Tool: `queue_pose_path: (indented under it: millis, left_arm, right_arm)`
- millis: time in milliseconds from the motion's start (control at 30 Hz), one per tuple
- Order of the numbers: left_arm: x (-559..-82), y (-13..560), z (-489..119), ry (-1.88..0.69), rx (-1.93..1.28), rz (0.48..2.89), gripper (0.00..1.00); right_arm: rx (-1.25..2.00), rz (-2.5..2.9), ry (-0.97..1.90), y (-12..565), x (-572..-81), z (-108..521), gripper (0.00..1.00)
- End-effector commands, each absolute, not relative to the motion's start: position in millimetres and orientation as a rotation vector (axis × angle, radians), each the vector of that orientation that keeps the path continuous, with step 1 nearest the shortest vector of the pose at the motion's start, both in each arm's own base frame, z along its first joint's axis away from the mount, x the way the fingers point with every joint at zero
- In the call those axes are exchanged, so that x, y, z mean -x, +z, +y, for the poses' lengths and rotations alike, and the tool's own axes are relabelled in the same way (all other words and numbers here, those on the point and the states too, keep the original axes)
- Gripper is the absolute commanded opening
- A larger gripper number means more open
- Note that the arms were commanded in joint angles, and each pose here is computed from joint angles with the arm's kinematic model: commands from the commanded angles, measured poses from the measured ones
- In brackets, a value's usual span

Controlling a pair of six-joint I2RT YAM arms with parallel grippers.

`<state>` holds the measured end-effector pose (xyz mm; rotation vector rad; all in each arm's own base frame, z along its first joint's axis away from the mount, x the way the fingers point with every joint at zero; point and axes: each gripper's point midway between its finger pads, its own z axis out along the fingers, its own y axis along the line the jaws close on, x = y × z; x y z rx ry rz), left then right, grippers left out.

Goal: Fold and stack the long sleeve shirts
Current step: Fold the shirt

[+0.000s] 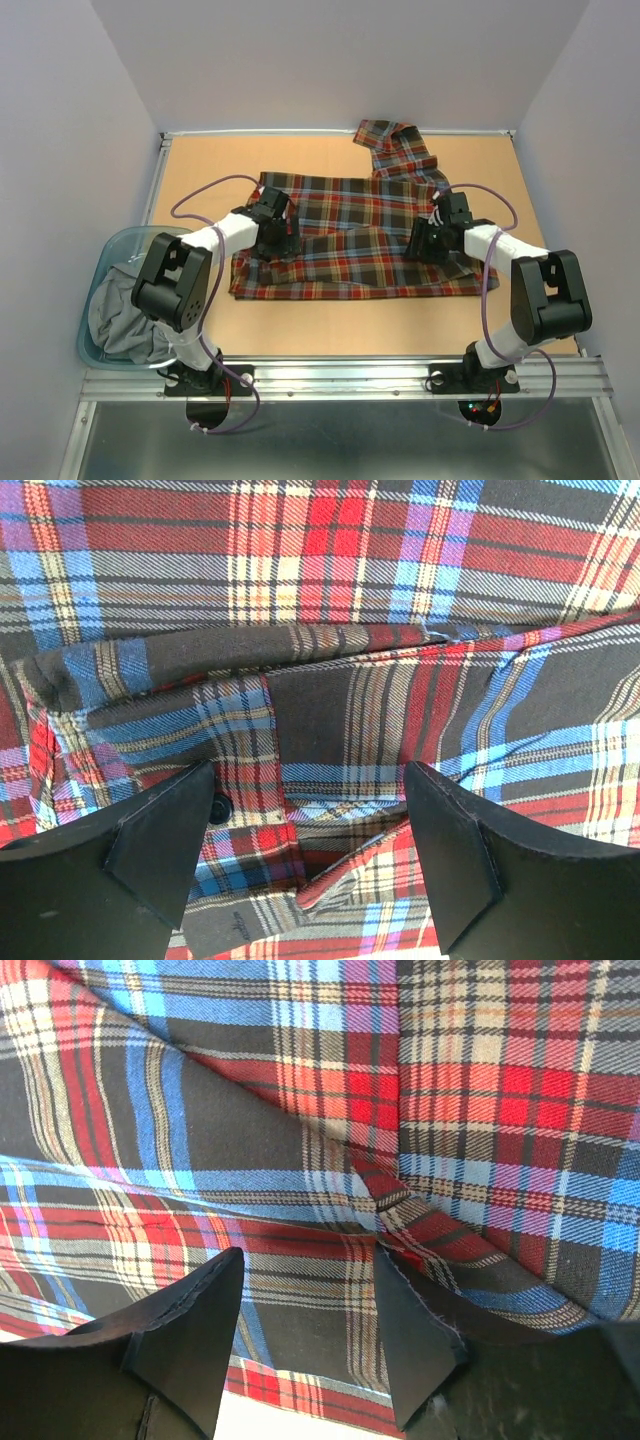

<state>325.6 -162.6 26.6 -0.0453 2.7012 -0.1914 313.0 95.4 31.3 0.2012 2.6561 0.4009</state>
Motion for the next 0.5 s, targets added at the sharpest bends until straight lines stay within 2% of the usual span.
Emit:
queue_pose_path:
  millis: [0, 133, 200, 333, 467]
  left_arm:
    - [-249.7, -4.6, -125.1, -0.060, 0.031, 2.962, 0.89]
    - [-257.6, 20.5, -132.4, -0.130, 0.016, 2.914, 0.89]
    - [-285.7, 53.1, -133.6, -0.153, 0.047, 2.813, 0.91]
    - [-358.4, 113.3, -108.6, -0.069, 0.214, 2.552, 0.95]
    - [-420.1, 148.7, -86.2, -0.068, 0.355, 2.412, 0.95]
  right_arm:
    - [-0.207, 2.778, 0.296, 22.1, -285.7, 81.6, 0.61]
    - [-0.178, 2.745, 0.280, 40.5, -296.5, 80.7, 0.61]
    - [-0.157, 2.670, 0.263, 67.1, -318.9, 79.8, 0.64]
    - [-0.109, 2.545, 0.197, 116.7, -370.4, 74.5, 0.81]
    - [-0.128, 2.468, 0.154, 141.2, -420.6, 58.5, 0.83]
